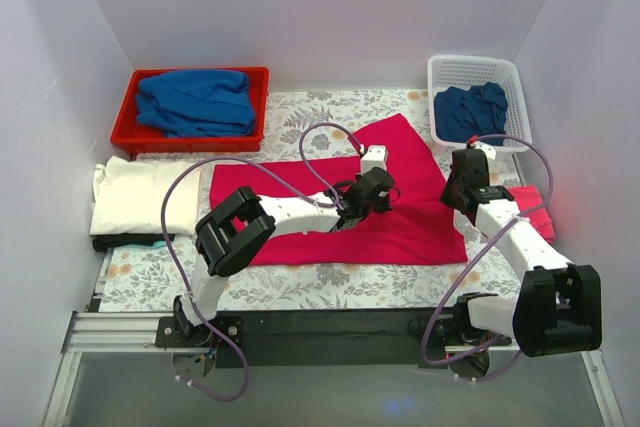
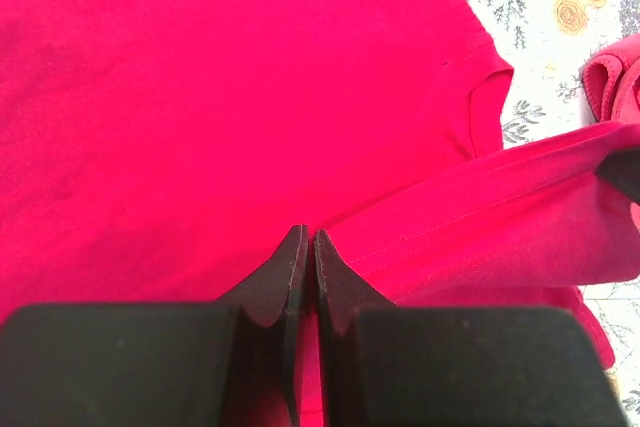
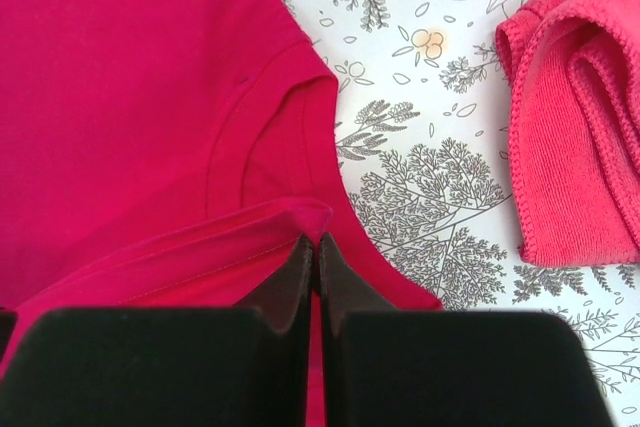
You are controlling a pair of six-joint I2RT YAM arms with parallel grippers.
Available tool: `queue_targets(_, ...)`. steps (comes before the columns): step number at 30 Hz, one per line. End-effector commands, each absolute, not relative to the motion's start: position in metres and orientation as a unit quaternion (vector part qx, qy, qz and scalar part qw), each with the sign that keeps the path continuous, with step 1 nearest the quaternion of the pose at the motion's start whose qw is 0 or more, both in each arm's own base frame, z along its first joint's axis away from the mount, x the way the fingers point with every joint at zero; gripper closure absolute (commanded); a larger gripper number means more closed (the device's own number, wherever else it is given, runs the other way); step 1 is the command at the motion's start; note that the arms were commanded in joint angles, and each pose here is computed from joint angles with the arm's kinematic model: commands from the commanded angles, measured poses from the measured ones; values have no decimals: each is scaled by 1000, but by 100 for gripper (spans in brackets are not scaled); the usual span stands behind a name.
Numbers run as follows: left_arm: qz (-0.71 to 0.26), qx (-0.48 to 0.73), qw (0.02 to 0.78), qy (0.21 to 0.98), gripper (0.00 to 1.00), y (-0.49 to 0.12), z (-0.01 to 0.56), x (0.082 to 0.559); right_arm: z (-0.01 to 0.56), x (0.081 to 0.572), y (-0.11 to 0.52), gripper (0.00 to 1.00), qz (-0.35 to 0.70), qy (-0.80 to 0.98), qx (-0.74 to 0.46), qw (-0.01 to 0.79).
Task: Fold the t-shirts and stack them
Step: Fold the flattened tshirt in 1/3 of the way
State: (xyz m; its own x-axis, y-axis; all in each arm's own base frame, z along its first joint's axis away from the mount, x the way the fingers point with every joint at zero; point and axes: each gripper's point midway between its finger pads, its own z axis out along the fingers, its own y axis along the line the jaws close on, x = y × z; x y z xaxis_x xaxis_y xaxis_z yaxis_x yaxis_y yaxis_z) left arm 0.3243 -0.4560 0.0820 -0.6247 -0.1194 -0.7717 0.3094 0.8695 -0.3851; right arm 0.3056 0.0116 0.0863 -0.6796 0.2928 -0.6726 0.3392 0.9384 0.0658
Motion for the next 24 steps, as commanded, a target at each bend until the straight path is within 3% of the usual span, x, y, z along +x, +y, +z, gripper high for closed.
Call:
queue_targets(1,-229,46,456,859,100,-447,93,328,112,316,7,99,-33,895,171,412)
queue_targets(7,-231,51,470,851,100,-447,96,321,116,313,6,99,-25,881,166,442)
queue_targets(10,-203,49,467,860,100,-446,80,327,100,314,7,96,-31,896,167,410)
queue_targets(13,-152,28,461,874,82,-438,57,335,79,313,6,86,-53,922,175,342)
queue_targets(14,-148,15,467,872,68,-442,64,343,71,305,5,85,-63,932,175,312)
queue_targets(17,-87,1,446,891,56,-427,36,342,57,304,7,82,-69,942,182,274)
queue_targets(18,-76,-1,441,894,48,-423,34,342,55,302,8,80,-65,943,181,270)
queue_targets(21,-77,-10,437,896,43,-420,33,340,58,301,6,70,-68,939,189,279)
queue_targets(23,-81,-16,435,897,43,-418,36,340,62,301,4,68,-72,937,188,285)
queue_targets(24,-90,-16,435,896,43,-421,40,340,65,302,2,60,-75,934,189,292)
